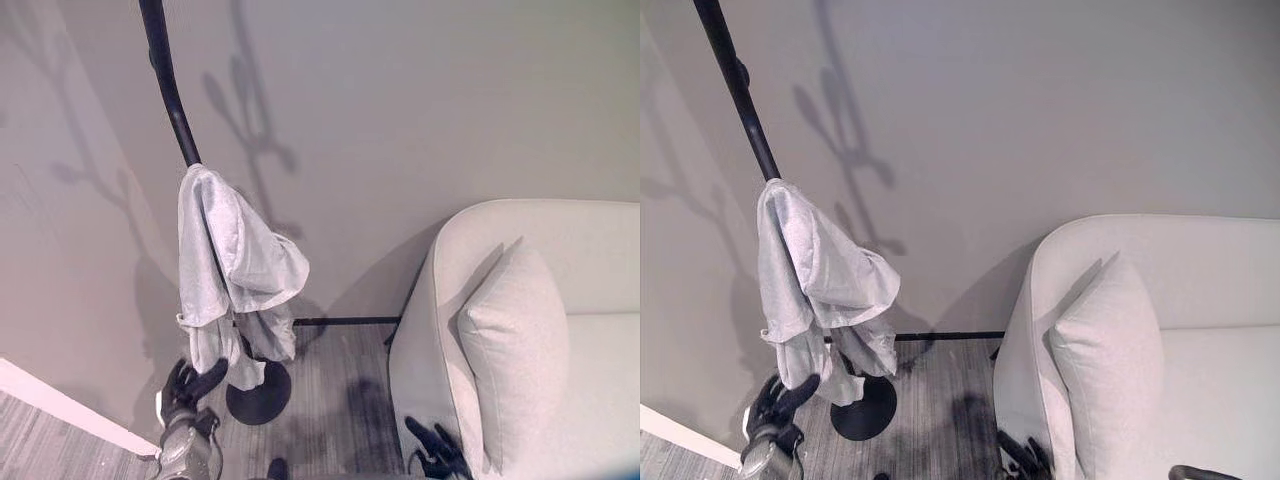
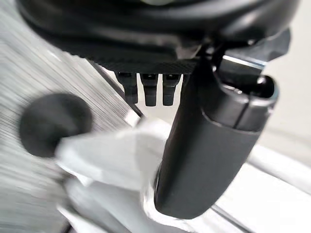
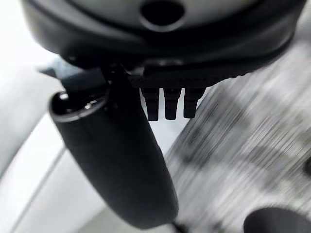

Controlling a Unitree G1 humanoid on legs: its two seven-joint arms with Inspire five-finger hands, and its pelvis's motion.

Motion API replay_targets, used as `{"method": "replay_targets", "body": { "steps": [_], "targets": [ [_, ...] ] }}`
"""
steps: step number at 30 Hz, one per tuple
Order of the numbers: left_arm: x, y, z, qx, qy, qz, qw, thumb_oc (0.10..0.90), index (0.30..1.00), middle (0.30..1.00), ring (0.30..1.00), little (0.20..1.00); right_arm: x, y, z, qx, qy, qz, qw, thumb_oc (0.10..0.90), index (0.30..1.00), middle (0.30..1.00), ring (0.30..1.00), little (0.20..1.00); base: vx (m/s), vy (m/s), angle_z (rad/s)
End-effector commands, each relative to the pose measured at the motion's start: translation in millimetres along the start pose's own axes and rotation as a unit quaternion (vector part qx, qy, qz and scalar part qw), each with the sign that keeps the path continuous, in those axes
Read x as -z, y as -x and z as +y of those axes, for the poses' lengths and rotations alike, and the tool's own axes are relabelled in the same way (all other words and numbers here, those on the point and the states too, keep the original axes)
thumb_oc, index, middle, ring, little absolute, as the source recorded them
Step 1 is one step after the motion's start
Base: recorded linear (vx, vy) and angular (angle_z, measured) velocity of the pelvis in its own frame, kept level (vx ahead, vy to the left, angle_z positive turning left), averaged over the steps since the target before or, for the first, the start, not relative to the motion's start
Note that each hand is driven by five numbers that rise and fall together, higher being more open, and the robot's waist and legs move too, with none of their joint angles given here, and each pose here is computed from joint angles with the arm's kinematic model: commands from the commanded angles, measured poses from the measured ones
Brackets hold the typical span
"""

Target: Hang the clothes on the sofa on the clothes rack.

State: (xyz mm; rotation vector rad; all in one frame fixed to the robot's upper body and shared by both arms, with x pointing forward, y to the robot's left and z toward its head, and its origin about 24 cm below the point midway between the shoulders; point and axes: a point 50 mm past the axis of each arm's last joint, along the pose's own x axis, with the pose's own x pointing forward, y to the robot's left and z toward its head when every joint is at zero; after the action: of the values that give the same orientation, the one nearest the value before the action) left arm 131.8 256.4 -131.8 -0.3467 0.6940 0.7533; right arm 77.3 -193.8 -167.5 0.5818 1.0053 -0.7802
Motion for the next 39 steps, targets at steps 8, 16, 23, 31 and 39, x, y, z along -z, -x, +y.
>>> {"method": "replay_targets", "body": {
  "steps": [8, 16, 23, 31, 39],
  "targets": [
    [64.2, 26.9, 65.6, -0.107, -0.001, 0.163, 0.981, 0.800, 0.900, 0.900, 0.900, 0.900, 22.5, 3.2, -44.3, 0.088, 0.003, 0.120, 0.989, 0.800, 0.900, 0.900, 0.900, 0.900, 0.02, -0.016, 0.15],
    [73.5, 29.0, 43.2, -0.039, -0.061, 0.179, 0.981, 0.800, 0.900, 0.900, 0.900, 0.900, 18.2, 0.0, -27.6, 0.043, 0.072, 0.110, 0.990, 0.800, 0.900, 0.900, 0.900, 0.900, 0.00, 0.000, 0.03],
    [51.7, 17.2, 32.3, -0.070, 0.036, 0.121, 0.990, 0.800, 0.900, 0.900, 0.900, 0.900, 1.5, -5.4, -8.3, 0.017, 0.105, 0.070, 0.992, 0.800, 0.900, 0.900, 0.900, 0.900, 0.00, 0.000, 0.00],
    [-22.0, 3.2, -12.1, 0.012, 0.118, -0.050, 0.992, 0.800, 0.900, 0.900, 0.900, 0.900, 10.9, -2.5, -19.4, 0.033, 0.160, 0.087, 0.983, 0.800, 0.900, 0.900, 0.900, 0.900, 0.01, 0.001, 0.08],
    [-59.7, 16.2, -8.3, 0.055, 0.113, -0.143, 0.982, 0.800, 0.900, 0.900, 0.900, 0.900, 11.0, -2.3, -23.1, 0.030, 0.200, 0.089, 0.975, 0.800, 0.900, 0.900, 0.900, 0.900, 0.00, -0.001, 0.00]
  ]
}}
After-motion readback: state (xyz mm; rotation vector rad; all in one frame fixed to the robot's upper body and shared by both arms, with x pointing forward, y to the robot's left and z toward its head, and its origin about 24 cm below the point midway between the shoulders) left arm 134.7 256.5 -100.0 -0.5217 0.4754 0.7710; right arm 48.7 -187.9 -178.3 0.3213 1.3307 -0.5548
